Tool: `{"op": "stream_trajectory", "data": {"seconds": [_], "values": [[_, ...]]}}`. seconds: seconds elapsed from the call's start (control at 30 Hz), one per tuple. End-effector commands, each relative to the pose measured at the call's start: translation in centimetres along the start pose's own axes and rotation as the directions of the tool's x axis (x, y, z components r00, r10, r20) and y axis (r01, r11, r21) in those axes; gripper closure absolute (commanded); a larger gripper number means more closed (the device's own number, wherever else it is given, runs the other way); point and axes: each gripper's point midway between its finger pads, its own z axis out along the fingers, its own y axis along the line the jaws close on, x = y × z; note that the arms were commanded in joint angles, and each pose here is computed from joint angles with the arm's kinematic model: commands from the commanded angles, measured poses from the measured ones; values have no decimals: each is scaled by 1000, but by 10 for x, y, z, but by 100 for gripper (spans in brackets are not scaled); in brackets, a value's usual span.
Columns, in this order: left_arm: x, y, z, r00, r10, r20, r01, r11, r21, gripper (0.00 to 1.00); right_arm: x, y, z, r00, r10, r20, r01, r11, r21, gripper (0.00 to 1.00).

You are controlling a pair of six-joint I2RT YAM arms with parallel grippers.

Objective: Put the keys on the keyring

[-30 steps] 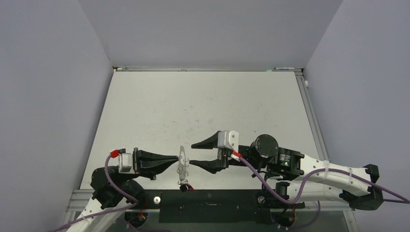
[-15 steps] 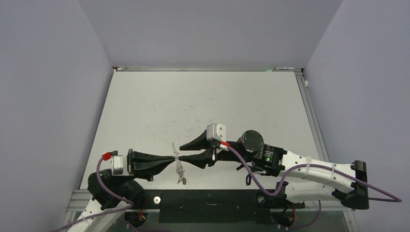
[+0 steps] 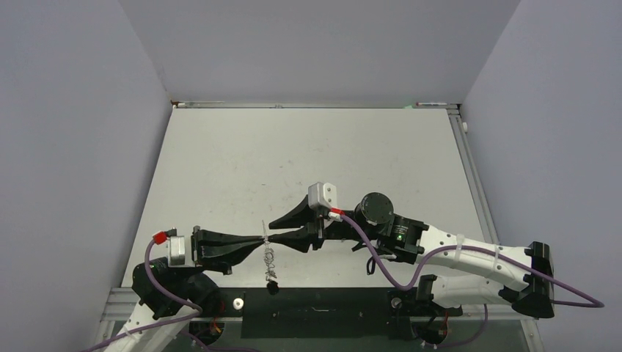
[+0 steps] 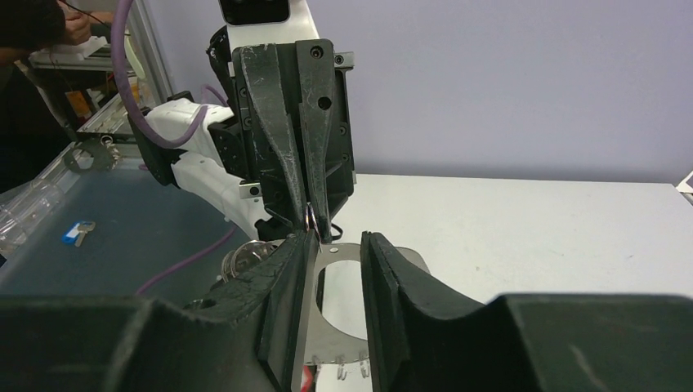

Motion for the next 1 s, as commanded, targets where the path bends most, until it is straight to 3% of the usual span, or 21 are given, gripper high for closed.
{"op": "stream_trajectory", "data": {"seconds": [0.0,0.5,0.97], "values": [[-18,0,1,997,26,68,-26,1000,-11,100,-8,4,5,999,-6,40,8,999,-42,72],[-19,2,1,997,29,77,-28,999,-21,100,2,10,10,1000,17,17,-16,995,-94,72],[-20,8,0,996,36,81,-31,998,-57,100,-6,14,2,999,3,41,0,995,-95,66]]}}
